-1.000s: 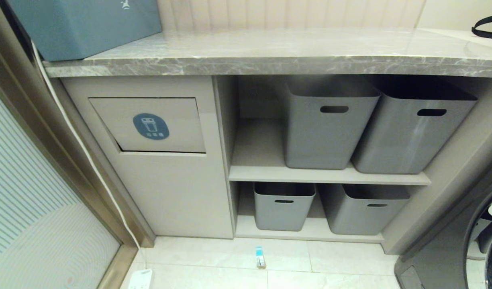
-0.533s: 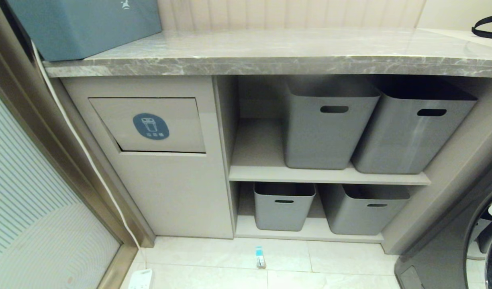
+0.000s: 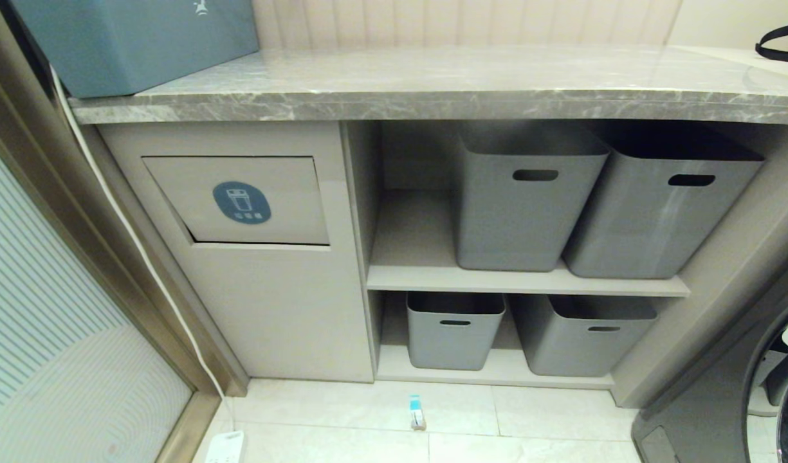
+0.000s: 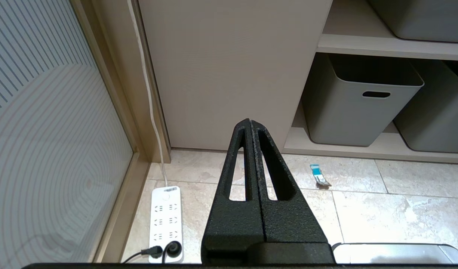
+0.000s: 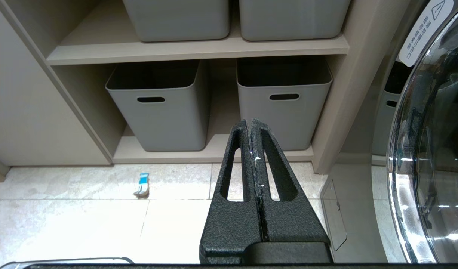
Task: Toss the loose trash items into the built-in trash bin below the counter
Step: Pick up the garbage
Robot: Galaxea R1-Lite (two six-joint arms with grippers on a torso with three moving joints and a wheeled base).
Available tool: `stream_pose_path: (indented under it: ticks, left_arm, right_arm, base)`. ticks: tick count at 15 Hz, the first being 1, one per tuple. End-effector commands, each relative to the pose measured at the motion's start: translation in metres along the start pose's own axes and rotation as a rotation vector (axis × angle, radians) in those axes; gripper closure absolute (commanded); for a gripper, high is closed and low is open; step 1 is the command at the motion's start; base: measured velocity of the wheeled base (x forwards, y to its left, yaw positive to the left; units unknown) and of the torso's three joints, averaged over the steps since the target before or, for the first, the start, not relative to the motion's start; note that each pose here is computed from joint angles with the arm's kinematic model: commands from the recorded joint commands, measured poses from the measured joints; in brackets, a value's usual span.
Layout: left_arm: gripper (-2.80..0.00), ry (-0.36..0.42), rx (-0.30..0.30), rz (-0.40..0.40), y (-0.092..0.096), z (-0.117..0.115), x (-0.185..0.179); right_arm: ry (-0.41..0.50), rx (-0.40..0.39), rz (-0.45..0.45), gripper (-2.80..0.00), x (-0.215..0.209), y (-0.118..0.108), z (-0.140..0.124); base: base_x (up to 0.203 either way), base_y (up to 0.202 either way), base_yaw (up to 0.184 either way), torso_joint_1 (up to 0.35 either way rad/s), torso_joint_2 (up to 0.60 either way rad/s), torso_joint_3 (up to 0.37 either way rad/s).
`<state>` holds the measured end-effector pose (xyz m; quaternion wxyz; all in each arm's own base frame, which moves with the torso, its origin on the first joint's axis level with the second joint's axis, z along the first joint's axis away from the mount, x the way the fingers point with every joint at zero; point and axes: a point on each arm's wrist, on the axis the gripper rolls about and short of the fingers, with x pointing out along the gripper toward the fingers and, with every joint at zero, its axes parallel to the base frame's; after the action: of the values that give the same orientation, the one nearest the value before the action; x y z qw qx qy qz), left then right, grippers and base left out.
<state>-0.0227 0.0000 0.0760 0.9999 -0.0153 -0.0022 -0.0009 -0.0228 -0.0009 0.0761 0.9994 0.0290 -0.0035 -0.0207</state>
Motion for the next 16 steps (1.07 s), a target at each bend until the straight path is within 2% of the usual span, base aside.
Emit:
stream_pose_path:
  ticks: [1,8,16]
  left_arm:
    - [0.00,0.004,0.000,0.000,0.0000,-0.0005,0.0003]
    - [0.00,0.004,-0.002,0.000,0.0000,-0.0006,0.0004]
    - [0.00,0.002,-0.005,0.000,0.0000,-0.0002,0.0003]
  right_arm:
    - [0.002,0.000,0.000,0.00,0.0001,0.0000,-0.0004]
    - [0.002,0.000,0.000,0.00,0.0002,0.0000,-0.0004]
    - [0.001,0.000,0.000,0.00,0.0001,0.0000,-0.0004]
  base:
    - [0.000,0.000,0.000,0.000,0.00,0.000]
    - [0.000,0.000,0.000,0.001,0.00,-0.019]
    - [0.000,0.000,0.000,0.002,0.00,-0.187]
